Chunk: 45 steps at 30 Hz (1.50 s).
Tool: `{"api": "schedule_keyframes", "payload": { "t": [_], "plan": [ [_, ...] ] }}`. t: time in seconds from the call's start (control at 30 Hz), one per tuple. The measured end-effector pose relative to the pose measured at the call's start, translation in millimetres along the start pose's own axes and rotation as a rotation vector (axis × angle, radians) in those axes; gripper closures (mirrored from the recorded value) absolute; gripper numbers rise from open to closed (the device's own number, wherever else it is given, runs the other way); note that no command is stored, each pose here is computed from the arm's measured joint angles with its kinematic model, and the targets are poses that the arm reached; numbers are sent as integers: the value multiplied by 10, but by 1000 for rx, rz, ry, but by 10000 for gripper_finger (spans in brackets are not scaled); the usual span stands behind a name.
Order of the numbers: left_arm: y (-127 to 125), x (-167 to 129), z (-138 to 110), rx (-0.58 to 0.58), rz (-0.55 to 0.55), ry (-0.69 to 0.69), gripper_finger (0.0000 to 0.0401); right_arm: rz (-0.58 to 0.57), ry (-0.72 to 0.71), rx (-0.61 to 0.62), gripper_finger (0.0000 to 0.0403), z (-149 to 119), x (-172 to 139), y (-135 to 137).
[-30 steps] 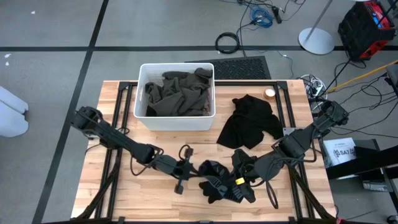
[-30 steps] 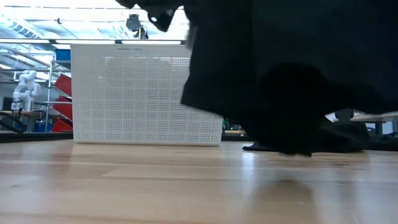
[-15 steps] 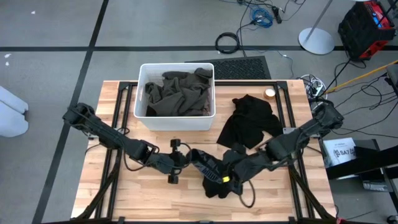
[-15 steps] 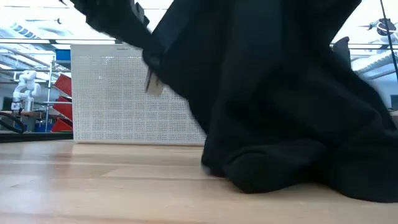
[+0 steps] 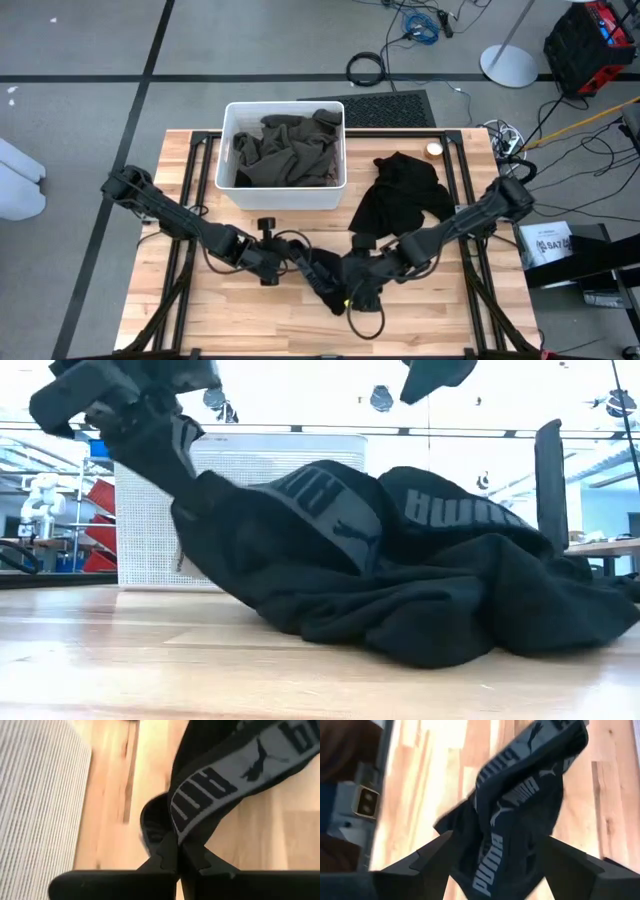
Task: Sort clothes
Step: Put the black boxer into the white laundry bin
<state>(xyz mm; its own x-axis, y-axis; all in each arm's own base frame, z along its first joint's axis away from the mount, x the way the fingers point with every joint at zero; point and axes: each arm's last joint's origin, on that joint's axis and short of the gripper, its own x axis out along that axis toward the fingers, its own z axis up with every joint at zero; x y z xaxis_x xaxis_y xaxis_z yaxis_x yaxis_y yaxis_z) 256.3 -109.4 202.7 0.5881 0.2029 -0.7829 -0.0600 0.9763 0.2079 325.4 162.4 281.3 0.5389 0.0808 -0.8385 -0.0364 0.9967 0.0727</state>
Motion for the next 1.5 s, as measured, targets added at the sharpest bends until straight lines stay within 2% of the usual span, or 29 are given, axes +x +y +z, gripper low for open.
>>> {"api": "schedule_keyframes", "payload": {
  "t": [0.13, 0.3, 0.47, 0.57, 0.67, 0.73, 0.97, 1.33, 1.5],
  "plan": [
    [24, 3, -43, -18, 18, 44, 401, -21, 89, -34, 143, -84, 79, 10],
    [27, 4, -50, -19, 20, 49, 401, -73, 252, -136, 153, -326, 235, 188],
    [25, 5, -50, -19, 20, 49, 401, -145, 307, -323, 166, -491, 426, 357],
    [25, 5, -49, -19, 19, 48, 401, -206, 350, -492, 175, -622, 516, 466],
    [25, 5, -48, -19, 19, 47, 401, -204, 423, -679, 182, -758, 592, 565],
    [25, 5, -48, -19, 19, 47, 399, -208, 450, -731, 183, -808, 627, 594],
    [26, 7, -48, -20, 20, 48, 397, -429, 384, -920, 184, -828, 643, 625],
    [26, 7, -48, -20, 20, 47, 395, -407, 289, -1119, 184, -785, 686, 768],
    [26, 7, -46, -21, 19, 46, 395, -430, 317, -1135, 186, -750, 724, 691]
  ]
}}
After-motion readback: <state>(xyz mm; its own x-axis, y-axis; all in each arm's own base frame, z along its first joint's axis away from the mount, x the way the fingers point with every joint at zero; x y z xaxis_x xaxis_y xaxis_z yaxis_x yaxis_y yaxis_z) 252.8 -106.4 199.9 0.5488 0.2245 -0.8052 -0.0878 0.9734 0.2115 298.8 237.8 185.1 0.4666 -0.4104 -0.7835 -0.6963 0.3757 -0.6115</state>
